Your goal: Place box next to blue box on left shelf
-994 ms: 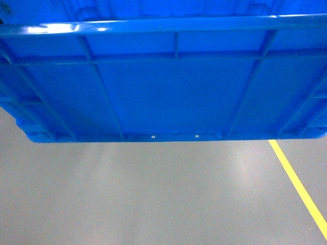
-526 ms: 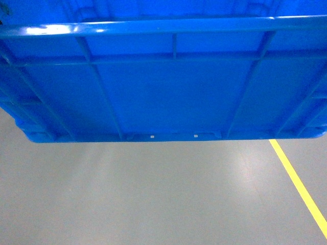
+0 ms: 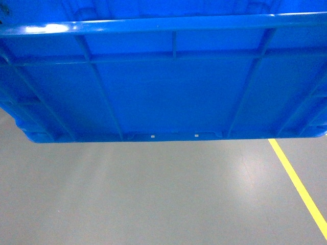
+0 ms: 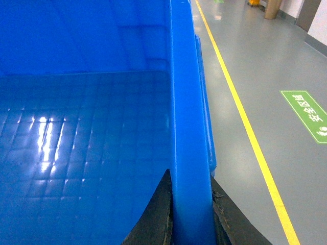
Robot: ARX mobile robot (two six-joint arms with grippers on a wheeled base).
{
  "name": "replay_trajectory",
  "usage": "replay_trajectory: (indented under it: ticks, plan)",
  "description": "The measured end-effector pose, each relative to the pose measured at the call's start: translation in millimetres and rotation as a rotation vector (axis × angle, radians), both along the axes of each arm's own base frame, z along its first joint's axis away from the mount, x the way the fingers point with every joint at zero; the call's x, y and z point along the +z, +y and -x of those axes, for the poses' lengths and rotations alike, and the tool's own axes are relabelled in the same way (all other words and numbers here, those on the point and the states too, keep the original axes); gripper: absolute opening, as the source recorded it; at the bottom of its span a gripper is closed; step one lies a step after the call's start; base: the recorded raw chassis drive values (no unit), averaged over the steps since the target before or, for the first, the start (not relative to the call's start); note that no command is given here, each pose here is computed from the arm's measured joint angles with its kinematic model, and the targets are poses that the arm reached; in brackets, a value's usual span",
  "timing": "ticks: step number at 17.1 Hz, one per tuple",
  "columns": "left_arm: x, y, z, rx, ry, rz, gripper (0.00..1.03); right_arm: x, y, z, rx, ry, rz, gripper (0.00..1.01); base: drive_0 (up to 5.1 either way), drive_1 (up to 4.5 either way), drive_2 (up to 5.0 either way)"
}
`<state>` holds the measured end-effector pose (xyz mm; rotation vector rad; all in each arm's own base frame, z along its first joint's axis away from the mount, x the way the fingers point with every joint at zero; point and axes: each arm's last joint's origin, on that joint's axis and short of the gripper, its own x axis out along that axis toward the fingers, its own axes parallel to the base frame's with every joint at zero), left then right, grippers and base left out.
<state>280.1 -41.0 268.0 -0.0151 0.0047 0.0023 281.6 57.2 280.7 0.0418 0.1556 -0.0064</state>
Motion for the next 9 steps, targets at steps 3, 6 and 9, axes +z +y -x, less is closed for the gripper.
replay_trajectory:
  ticks: [3, 6, 9]
  plan:
    - [-0.1, -0.1, 0.0, -0.001, 0.002, -0.001, 0.09, -0.8, -0.2, -0.1, -0.001, 0.006, 0.001, 0.09, 0.1, 4.12, -3.9]
    - [-0.3, 0.2, 0.0, 0.001, 0.003, 0.0, 0.09, -0.4, 0.0, 0.1, 0.0, 0.003, 0.001, 0.09, 0.1, 4.12, -3.9]
    - [0.0, 0.2, 0.0, 0.0, 0.0, 0.0, 0.09, -0.8, -0.1, 0.0, 0.0, 0.006, 0.001, 0.09, 0.0, 4.03, -4.0]
